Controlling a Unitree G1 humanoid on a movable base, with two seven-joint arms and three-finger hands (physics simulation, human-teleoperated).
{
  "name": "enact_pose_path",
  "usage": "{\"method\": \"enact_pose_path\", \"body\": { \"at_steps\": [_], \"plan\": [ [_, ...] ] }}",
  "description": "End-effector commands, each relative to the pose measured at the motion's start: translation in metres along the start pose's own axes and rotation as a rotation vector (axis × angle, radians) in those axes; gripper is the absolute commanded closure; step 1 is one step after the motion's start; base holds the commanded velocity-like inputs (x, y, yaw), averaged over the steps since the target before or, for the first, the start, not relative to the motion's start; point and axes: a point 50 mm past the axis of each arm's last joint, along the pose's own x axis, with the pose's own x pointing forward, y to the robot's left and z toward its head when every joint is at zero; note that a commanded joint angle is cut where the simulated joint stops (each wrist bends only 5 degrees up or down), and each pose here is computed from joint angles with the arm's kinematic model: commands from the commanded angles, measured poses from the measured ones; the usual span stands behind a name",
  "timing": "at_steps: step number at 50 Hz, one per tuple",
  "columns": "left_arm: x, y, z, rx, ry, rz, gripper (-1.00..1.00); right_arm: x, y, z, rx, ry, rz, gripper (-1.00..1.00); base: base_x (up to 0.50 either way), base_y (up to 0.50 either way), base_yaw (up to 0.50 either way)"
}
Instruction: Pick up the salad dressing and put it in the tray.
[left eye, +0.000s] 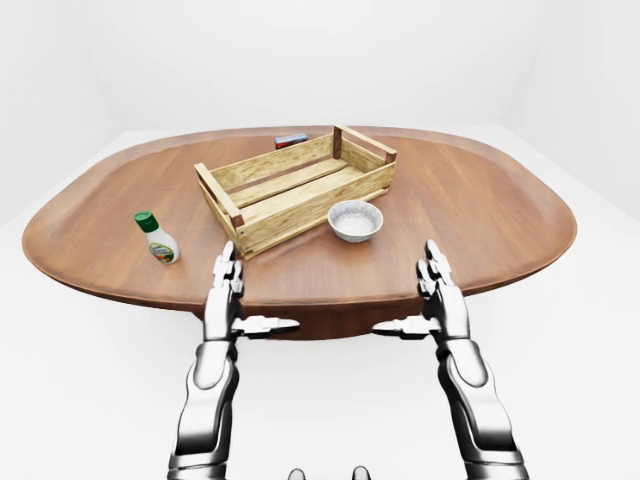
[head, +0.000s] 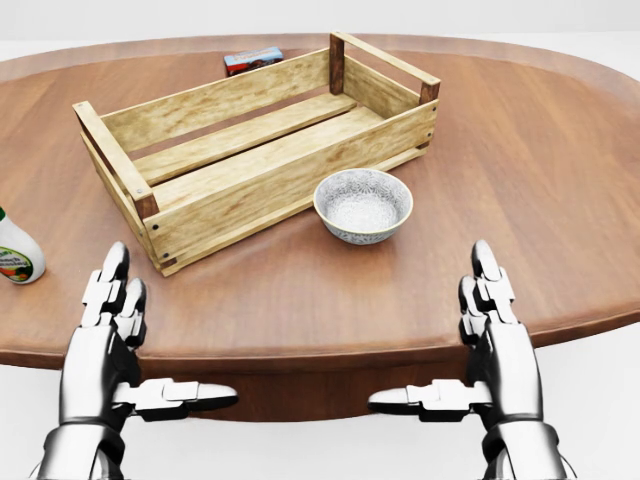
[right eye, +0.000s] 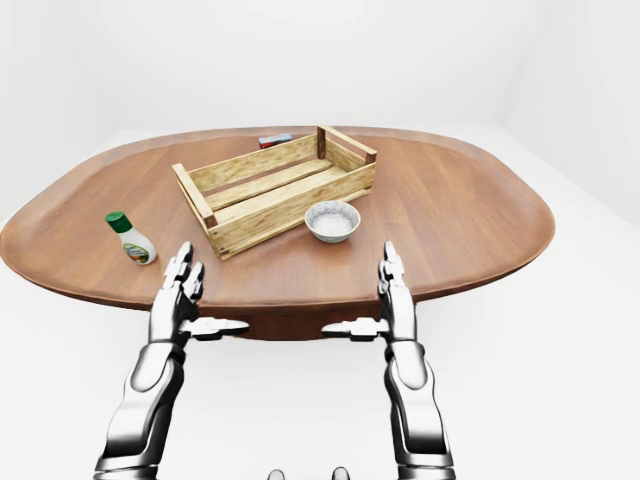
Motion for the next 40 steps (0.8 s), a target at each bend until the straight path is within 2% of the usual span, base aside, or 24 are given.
{"method": "enact_pose_path", "body": {
  "at_steps": [1,3,5,9,11,12,13,17,21,29,34,35,40],
  "plan": [
    [-0.007,0.044,0.08,0.069,-0.323,0.101,-1.0,-0.03,-0.04,0.076,-0.052,-0.306,-0.087,-1.0,0.0,0.0,0.0],
    [-0.012,0.052,0.097,0.068,-0.399,0.112,-1.0,-0.038,-0.047,0.092,-0.103,-0.369,-0.108,-1.0,0.0,0.0,0.0],
    [-0.019,0.063,0.118,0.121,-0.48,0.122,-1.0,-0.057,-0.062,0.117,-0.178,-0.472,-0.145,-1.0,0.0,0.0,0.0],
    [-0.029,0.078,0.142,0.127,-0.587,0.154,-1.0,-0.081,-0.079,0.139,-0.264,-0.558,-0.208,-1.0,0.0,0.0,0.0],
    [-0.035,0.087,0.155,0.13,-0.644,0.185,-1.0,-0.1,-0.088,0.157,-0.331,-0.632,-0.248,-1.0,0.0,0.0,0.0],
    [-0.037,0.09,0.16,0.13,-0.665,0.193,-1.0,-0.1,-0.088,0.158,-0.339,-0.635,-0.25,-1.0,0.0,0.0,0.0],
    [-0.044,0.098,0.171,0.129,-0.718,0.21,-1.0,-0.114,-0.092,0.171,-0.379,-0.7,-0.279,-1.0,0.0,0.0,0.0],
    [-0.057,0.109,0.191,0.158,-0.801,0.239,-1.0,-0.142,-0.097,0.196,-0.484,-0.819,-0.33,-1.0,0.0,0.0,0.0],
    [-0.067,0.122,0.203,0.191,-0.844,0.274,-1.0,-0.162,-0.105,0.209,-0.534,-0.881,-0.383,-1.0,0.0,0.0,0.0],
    [-0.086,0.15,0.226,0.231,-0.911,0.367,-1.0,-0.165,-0.107,0.214,-0.556,-0.885,-0.403,-1.0,0.0,0.0,0.0],
    [-0.095,0.163,0.232,0.231,-0.926,0.4,-1.0,-0.158,-0.105,0.214,-0.695,-0.82,-0.444,-1.0,0.0,0.2,0.0],
    [-0.097,0.166,0.234,0.229,-0.932,0.412,-1.0,-0.158,-0.104,0.214,-0.692,-0.827,-0.436,-1.0,0.02,0.5,0.0],
    [-0.093,0.17,0.229,0.212,-0.901,0.42,-1.0,-0.154,-0.103,0.21,-0.711,-0.797,-0.445,-1.0,0.02,0.5,0.0]
  ]
}}
